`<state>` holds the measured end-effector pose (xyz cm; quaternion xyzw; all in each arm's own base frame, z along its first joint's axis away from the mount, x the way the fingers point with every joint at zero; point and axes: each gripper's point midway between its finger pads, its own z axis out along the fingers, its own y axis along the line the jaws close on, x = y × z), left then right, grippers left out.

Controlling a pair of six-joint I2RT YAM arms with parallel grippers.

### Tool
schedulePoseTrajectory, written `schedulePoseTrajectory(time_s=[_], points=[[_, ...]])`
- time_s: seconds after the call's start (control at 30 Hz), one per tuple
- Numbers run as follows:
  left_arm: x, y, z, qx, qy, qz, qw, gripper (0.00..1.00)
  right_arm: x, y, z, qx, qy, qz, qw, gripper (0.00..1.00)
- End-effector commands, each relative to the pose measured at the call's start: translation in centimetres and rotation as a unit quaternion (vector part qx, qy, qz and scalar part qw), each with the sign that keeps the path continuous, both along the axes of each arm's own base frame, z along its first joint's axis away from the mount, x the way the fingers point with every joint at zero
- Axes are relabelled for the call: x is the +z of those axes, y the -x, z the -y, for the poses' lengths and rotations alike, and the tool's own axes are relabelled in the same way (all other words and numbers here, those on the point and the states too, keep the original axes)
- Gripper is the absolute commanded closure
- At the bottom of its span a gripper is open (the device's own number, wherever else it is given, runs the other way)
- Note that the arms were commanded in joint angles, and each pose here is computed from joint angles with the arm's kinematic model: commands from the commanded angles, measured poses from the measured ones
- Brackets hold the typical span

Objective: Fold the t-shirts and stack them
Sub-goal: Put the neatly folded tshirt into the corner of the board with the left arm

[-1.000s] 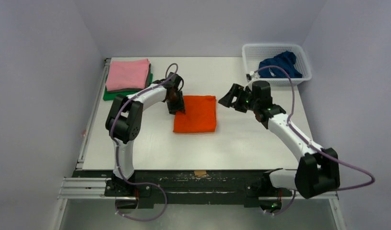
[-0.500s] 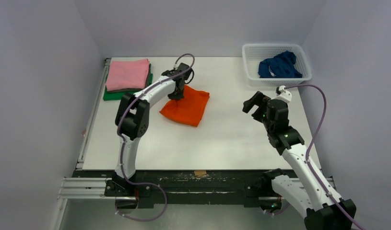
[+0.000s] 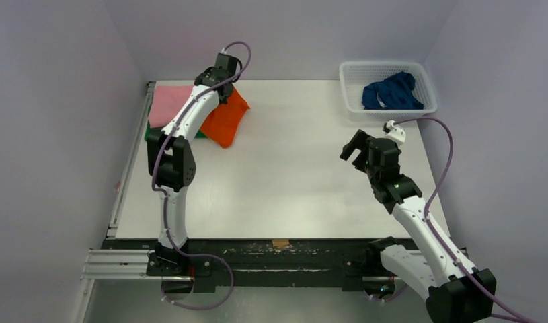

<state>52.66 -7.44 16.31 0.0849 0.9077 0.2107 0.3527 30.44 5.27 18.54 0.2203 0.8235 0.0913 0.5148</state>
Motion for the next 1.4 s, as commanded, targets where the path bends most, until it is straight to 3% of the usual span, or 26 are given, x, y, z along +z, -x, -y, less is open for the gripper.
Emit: schedulePoseTrajectory(time_s=[0.0,0.33,0.53,0.83,1.07,1.23,1.37], points=[[7.0,-2.6,-2.4,-0.005,-0.031,0.069,0.997,1.00,0.8,-0.7,0.3,-0.006,0.008,0.024,1.000,0.02],[14.8,-2.2,-4.8,-0.002,-0.058,0.118,0.991,1.00,1.0,-0.8,0.3,-0.004,0.008,0.033,0.999,0.02],[17.4,-0.8,-6.3,0.003,-0.022,0.136,0.990,1.00,0.7,-0.7,0.4,-0.006,0.008,0.029,1.000,0.02],[12.6,-2.4,-9.3,0.033,0.024,0.098,0.994,1.00,0.5,-0.8,0.5,-0.009,0.011,0.023,1.000,0.03],[7.1,-5.0,-12.6,0.064,0.102,0.075,0.990,1.00,-0.1,-1.1,0.7,-0.015,0.020,0.009,1.000,0.03],[4.0,-5.6,-18.2,0.147,0.113,0.080,0.979,1.00,-0.9,-1.4,0.6,-0.016,0.025,-0.006,1.000,0.03],[2.0,-5.3,-20.6,0.187,0.132,0.074,0.971,0.82,-1.5,-1.7,0.6,-0.017,0.030,-0.018,0.999,0.03]])
